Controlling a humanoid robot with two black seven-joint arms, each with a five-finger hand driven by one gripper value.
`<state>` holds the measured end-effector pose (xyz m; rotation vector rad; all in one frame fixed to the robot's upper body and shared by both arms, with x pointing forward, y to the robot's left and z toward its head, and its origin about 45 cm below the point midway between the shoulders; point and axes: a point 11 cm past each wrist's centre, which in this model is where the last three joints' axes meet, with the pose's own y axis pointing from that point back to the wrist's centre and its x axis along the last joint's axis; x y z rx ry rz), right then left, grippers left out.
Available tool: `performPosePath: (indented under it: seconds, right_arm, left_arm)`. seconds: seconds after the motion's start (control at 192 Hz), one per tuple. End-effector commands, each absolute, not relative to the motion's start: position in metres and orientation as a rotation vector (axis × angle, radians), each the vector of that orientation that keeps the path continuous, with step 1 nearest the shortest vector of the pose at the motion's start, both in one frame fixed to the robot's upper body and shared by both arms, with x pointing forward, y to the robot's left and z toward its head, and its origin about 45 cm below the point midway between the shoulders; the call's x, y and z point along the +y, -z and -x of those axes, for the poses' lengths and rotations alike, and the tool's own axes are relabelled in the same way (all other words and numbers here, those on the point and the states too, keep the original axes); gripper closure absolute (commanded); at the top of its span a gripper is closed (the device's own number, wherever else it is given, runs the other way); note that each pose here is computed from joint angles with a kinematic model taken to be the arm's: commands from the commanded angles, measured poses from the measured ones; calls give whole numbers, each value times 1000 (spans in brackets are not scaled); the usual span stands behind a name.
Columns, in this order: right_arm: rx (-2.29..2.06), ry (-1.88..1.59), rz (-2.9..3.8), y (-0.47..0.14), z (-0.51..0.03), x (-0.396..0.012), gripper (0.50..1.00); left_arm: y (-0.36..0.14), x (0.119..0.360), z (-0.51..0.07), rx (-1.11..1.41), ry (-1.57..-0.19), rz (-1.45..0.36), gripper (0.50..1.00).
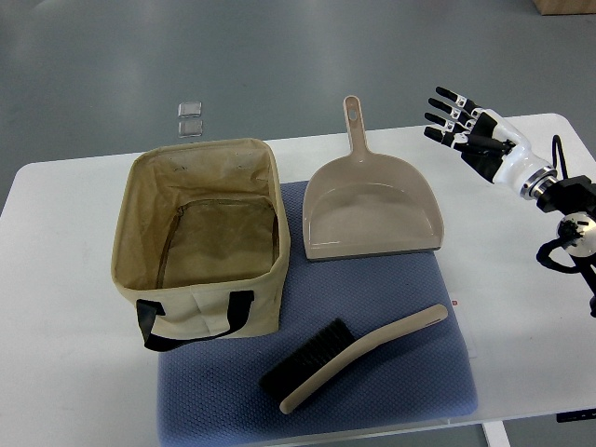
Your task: Put pink broom in yellow bag with right hand
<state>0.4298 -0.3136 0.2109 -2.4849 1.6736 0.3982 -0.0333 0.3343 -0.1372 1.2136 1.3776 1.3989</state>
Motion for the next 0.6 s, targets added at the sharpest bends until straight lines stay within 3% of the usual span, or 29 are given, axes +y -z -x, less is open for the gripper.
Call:
performPosePath:
  seconds: [0.0,0.595]
  right_arm:
    - [1672,-399,2486,-211,-430,-314,558]
    - [1680,-380,2487,-215,-431,-318,558]
  left_arm:
    - [137,334,33,1377,-1396,-1213,500]
    - [137,334,33,1378,-1399,-1213,500]
